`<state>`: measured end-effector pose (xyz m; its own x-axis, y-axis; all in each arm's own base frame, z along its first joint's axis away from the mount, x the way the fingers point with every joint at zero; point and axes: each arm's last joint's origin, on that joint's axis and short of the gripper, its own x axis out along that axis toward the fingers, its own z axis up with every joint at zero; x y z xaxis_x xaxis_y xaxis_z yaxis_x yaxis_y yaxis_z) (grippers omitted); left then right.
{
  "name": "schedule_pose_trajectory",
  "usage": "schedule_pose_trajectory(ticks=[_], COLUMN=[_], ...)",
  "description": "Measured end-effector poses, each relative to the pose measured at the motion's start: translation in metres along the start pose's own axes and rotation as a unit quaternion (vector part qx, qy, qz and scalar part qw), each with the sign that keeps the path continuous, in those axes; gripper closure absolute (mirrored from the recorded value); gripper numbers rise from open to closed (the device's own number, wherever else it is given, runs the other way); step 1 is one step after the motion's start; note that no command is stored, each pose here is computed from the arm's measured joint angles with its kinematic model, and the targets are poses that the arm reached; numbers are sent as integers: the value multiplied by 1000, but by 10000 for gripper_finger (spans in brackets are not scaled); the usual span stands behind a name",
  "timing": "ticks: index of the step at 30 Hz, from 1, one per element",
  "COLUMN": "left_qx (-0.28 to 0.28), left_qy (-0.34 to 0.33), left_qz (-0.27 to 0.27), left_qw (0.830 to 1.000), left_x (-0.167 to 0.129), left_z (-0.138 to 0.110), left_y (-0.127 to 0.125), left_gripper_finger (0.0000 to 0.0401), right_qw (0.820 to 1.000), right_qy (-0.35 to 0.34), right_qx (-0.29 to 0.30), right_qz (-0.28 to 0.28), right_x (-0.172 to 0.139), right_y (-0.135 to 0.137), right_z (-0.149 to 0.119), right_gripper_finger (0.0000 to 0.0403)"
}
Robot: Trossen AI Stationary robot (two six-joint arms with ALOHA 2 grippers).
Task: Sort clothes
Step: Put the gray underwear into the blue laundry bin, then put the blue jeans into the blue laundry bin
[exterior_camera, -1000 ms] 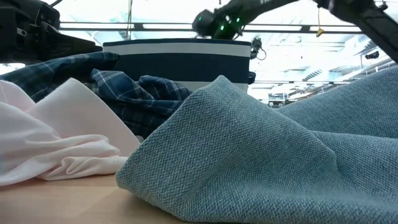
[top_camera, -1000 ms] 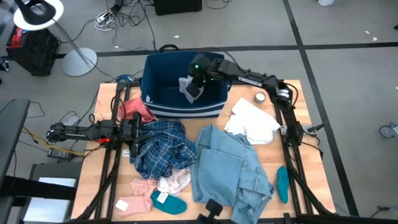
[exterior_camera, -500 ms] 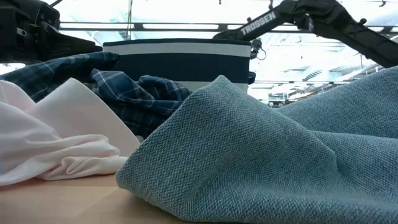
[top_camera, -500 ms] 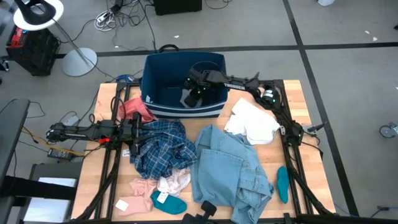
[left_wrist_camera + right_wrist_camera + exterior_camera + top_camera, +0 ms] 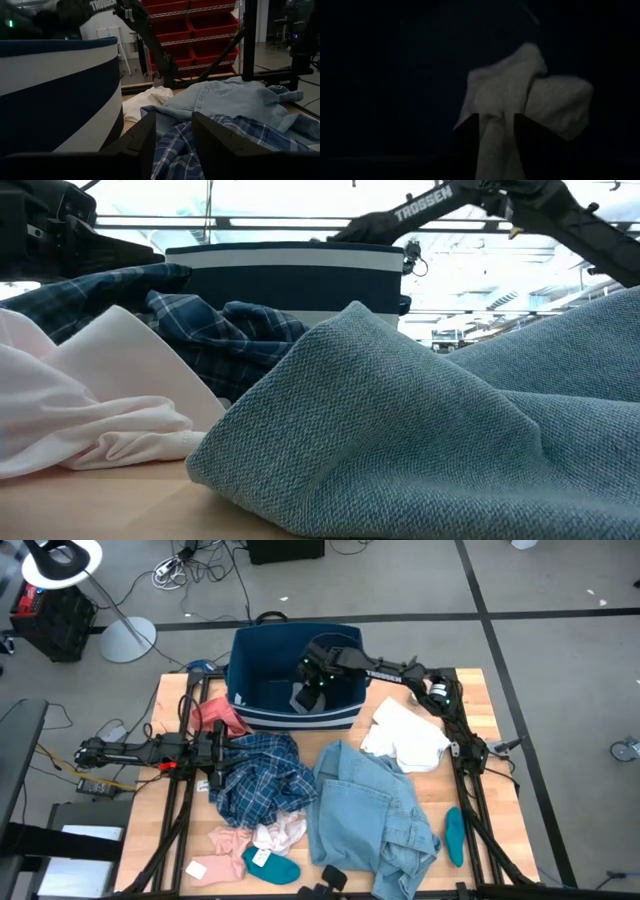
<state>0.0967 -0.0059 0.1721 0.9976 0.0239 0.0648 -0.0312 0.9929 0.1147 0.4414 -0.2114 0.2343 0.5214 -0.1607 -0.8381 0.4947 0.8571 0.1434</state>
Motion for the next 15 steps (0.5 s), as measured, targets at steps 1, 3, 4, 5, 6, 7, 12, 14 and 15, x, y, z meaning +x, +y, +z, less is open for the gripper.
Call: schedule_pose_trajectory(ticks=[1,3,4,5,6,7,12,14,15], left_qx=[0,0,0,0,0,0,0,0,0], left_qy=[0,0,0,0,0,0,0,0,0], left_qz=[0,0,0,0,0,0,0,0,0], left_qw=[1000,1000,1000,1000,1000,1000,1000,1000,1000], left_x=[0,0,0,0,0,0,0,0,0], left_z=[0,0,0,0,0,0,0,0,0], left_y=[0,0,0,0,0,0,0,0,0], left_gripper_finger=[270,270,270,270,270,270,270,270,270], right_qw=[1000,1000,999,999,998,998,994,992,991], right_qy=[-7,-25,-35,-45,-55,-63,-105,-122,-128], right_qx=[-1,-2,-3,-4,-5,-6,-23,-31,-34], right_qz=[1,3,5,6,8,9,14,17,20], right_x=[-7,-24,-33,-42,-50,-58,-101,-119,-128], right_y=[1,3,4,5,6,7,13,17,20], right_z=[2,6,8,11,12,14,18,19,18], right_gripper_finger=[264,245,237,229,223,217,197,192,191])
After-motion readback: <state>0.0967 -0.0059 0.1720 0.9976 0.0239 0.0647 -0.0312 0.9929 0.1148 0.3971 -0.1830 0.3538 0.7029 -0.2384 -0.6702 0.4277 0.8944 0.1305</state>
